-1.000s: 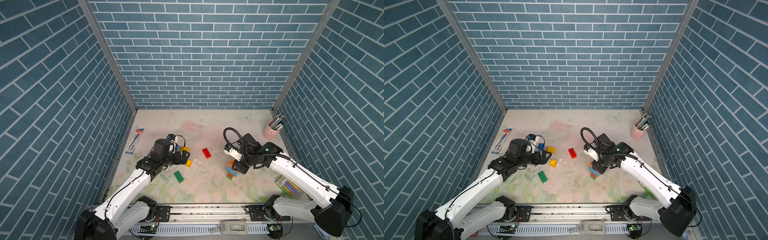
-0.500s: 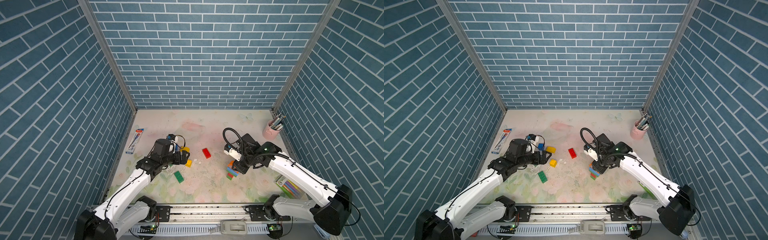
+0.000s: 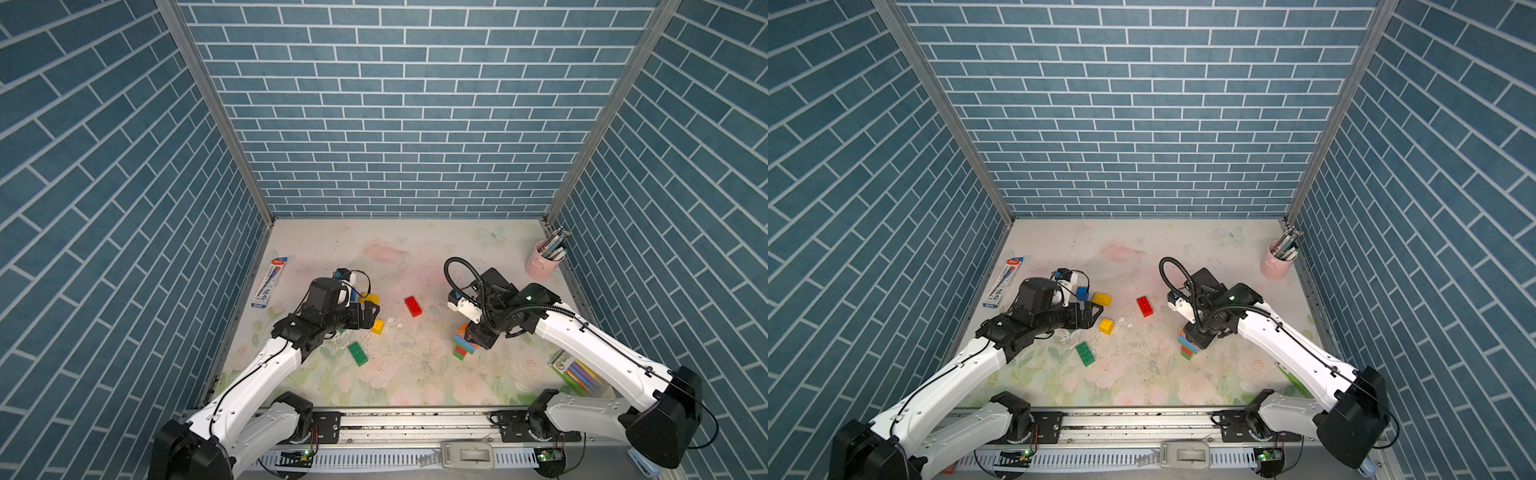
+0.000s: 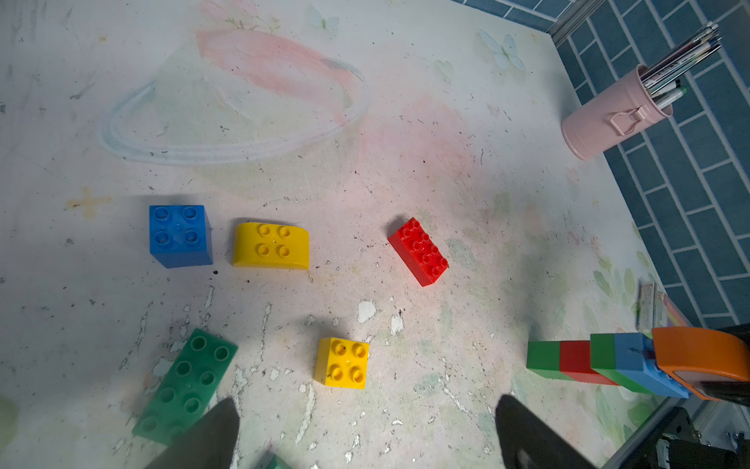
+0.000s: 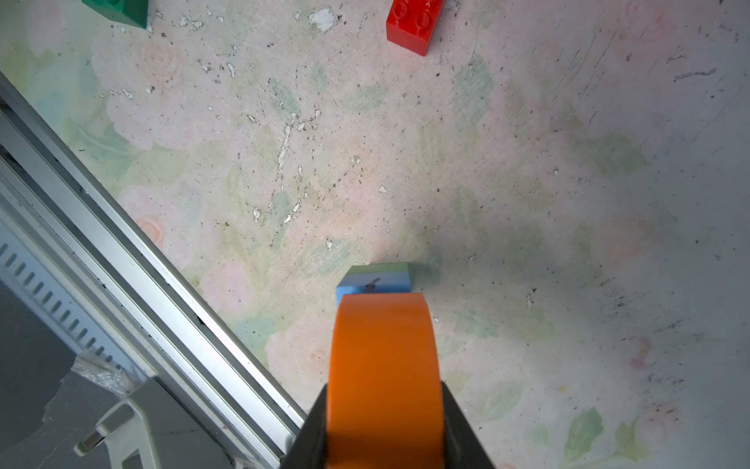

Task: Assemble an ice cream with lego
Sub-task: Assemble the lego brick with the lego brick.

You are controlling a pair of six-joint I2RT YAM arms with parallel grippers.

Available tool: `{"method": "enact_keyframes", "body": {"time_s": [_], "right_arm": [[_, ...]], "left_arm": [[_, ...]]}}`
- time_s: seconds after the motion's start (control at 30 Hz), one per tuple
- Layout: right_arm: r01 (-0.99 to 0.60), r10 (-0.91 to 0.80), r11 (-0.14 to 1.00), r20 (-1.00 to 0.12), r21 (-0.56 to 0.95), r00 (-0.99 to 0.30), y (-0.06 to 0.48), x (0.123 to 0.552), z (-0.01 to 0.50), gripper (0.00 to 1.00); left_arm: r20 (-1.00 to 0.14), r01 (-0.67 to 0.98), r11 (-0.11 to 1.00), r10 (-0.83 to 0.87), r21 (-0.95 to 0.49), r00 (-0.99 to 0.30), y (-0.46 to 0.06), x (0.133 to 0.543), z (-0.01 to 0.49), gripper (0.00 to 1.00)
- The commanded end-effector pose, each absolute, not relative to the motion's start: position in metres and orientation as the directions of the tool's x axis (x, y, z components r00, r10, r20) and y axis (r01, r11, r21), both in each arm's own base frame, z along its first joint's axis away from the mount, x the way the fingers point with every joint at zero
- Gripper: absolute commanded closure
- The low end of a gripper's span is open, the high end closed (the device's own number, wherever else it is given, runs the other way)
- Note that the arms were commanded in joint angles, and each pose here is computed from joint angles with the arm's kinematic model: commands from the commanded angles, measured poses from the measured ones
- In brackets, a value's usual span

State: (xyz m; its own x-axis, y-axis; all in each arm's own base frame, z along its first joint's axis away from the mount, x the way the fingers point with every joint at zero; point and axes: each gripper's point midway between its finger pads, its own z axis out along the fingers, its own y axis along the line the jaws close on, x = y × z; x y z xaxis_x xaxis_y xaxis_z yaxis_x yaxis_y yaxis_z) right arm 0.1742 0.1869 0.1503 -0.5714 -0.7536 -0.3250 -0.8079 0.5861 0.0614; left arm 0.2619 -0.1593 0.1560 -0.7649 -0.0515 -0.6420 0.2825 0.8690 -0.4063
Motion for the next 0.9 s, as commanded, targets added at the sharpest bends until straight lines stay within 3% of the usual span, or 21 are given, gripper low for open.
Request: {"method": "enact_keyframes", "body": {"time_s": [0.0,0.87], "right_arm": [[-0.791,-0.738,0.608,-0.32,0.067,-0.594,0.1866,0.1721,0.156,1.0],[-0.796,-0.74,0.602,-0.331,0.063,-0.586,0.1929,0.1744,0.1574,1.0]], "left_arm": [[-0.661,0.3,0.869,-0.041,-0.394,-0.75,-0.1594,0.2615,0.1653,0.0],[-0.662,0.301,0.869,-0.04,-0.393,-0.748,-0.159,0.2603,0.1662,0.0]]}}
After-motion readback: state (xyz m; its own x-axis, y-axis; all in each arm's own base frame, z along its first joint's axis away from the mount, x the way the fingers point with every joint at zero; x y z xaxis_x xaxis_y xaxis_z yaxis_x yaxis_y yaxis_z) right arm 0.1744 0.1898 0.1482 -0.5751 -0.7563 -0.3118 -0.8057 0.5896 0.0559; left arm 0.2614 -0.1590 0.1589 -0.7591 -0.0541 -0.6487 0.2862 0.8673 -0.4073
